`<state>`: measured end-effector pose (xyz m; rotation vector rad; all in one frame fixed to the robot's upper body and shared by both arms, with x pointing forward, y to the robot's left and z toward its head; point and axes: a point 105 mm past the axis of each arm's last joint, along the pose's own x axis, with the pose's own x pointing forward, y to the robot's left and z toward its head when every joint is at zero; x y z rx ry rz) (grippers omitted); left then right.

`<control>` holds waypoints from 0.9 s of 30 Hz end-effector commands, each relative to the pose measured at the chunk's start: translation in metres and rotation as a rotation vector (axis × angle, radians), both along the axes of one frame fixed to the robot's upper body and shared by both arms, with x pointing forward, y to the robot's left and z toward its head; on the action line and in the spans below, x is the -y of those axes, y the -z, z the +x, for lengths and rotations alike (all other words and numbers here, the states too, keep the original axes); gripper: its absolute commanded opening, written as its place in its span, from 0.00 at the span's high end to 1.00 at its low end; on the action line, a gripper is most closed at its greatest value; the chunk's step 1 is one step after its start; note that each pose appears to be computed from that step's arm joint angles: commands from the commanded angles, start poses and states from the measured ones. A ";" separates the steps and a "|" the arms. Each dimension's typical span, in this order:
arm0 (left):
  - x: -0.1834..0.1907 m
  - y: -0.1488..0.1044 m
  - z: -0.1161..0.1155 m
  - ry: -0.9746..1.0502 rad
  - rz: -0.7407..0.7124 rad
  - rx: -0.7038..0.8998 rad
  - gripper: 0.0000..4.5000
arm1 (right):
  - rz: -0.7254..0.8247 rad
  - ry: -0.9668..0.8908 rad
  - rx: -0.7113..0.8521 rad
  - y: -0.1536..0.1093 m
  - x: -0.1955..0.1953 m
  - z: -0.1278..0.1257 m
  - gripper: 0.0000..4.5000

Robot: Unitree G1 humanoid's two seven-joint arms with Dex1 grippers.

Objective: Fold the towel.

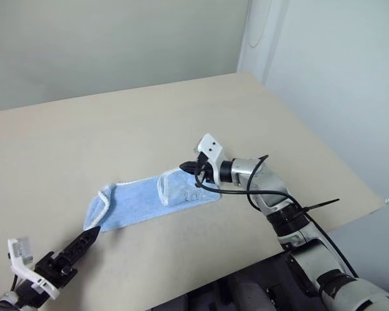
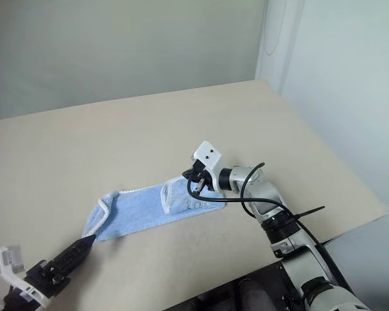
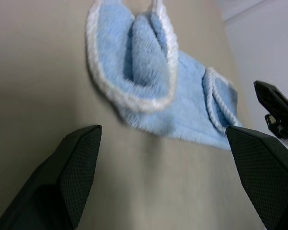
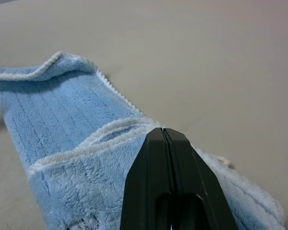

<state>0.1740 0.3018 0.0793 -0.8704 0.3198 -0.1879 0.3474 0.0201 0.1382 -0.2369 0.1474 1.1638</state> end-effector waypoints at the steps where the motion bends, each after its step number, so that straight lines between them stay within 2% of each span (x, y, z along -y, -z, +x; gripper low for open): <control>1: -0.004 0.007 0.011 -0.039 -0.002 -0.017 0.00 | 0.023 0.013 0.049 -0.013 0.003 -0.001 0.99; 11: 0.019 0.004 0.042 -0.036 0.000 -0.021 0.00 | 0.007 0.046 0.039 -0.007 0.012 -0.003 0.99; 16: 0.028 -0.006 0.048 -0.070 0.001 -0.007 0.34 | 0.005 0.056 0.041 -0.006 0.014 -0.004 1.00; 17: 0.028 -0.008 0.049 -0.080 -0.003 -0.001 0.45 | 0.004 0.057 0.041 -0.006 0.014 -0.004 1.00; 24: 0.039 -0.027 0.053 -0.094 -0.028 0.051 1.00 | -0.003 0.057 0.038 -0.003 0.015 -0.008 1.00; 27: 0.047 -0.039 0.052 -0.055 -0.030 0.099 1.00 | -0.001 0.058 0.036 -0.003 0.016 -0.009 1.00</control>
